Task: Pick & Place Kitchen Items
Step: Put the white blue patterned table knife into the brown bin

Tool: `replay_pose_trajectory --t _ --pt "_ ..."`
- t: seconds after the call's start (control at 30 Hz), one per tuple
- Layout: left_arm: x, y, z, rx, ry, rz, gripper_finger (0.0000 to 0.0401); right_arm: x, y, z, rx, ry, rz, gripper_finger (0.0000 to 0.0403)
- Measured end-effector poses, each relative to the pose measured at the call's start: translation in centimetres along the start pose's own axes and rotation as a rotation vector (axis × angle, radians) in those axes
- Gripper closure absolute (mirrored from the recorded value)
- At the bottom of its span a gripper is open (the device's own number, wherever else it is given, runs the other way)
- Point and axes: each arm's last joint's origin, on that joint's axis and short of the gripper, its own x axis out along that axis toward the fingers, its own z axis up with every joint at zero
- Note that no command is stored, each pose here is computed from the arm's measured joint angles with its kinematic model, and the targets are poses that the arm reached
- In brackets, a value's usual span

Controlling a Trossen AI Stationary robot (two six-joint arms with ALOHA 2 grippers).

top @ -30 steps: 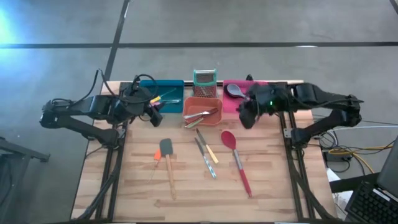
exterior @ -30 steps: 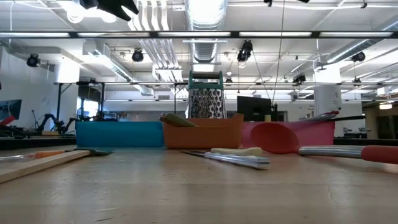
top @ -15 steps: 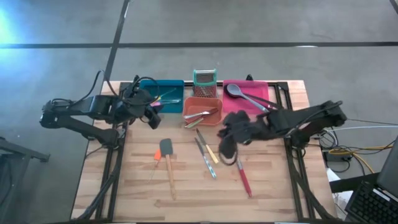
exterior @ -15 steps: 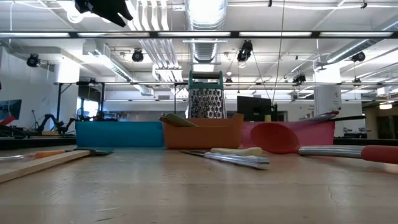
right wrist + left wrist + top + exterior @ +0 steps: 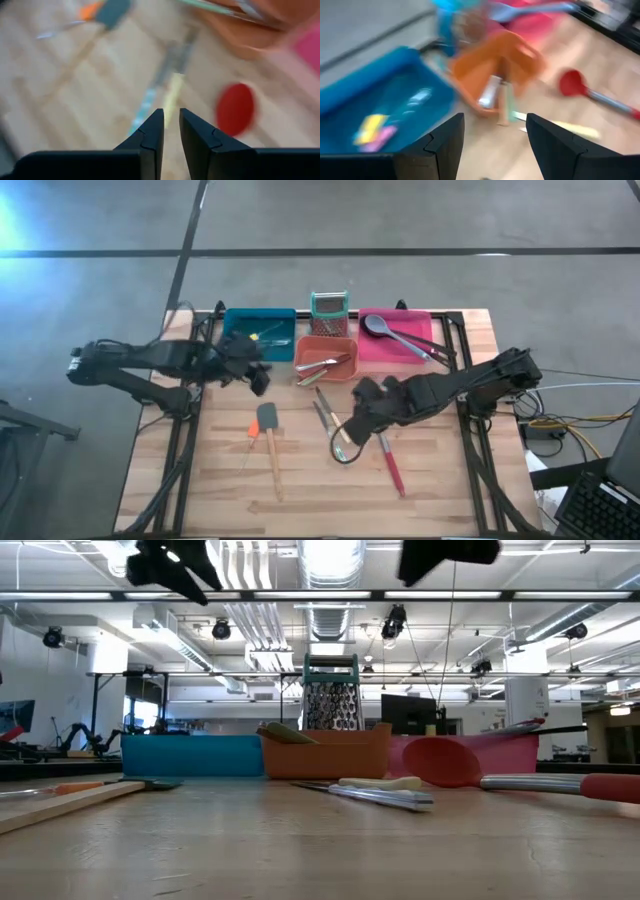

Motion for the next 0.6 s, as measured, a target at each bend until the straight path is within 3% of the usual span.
replay_pose_trajectory --t 0.2,0.37,0.6 --pt "3.9 -4.2 -1.4 0.214 0.047 -0.345 0.0183 -2.0 -2.5 -1.4 0.066 0.005 -0.221 0.0355" --pt "7.3 -7.0 -2.7 0.532 0.134 -0.454 0.0183 -3.5 -4.0 -1.6 0.039 0.030 -0.280 0.0354" --pt "11.5 -10.5 -4.1 0.864 0.240 -0.588 0.0183 -5.6 -6.1 -1.9 0.005 0.002 -0.335 0.0353"
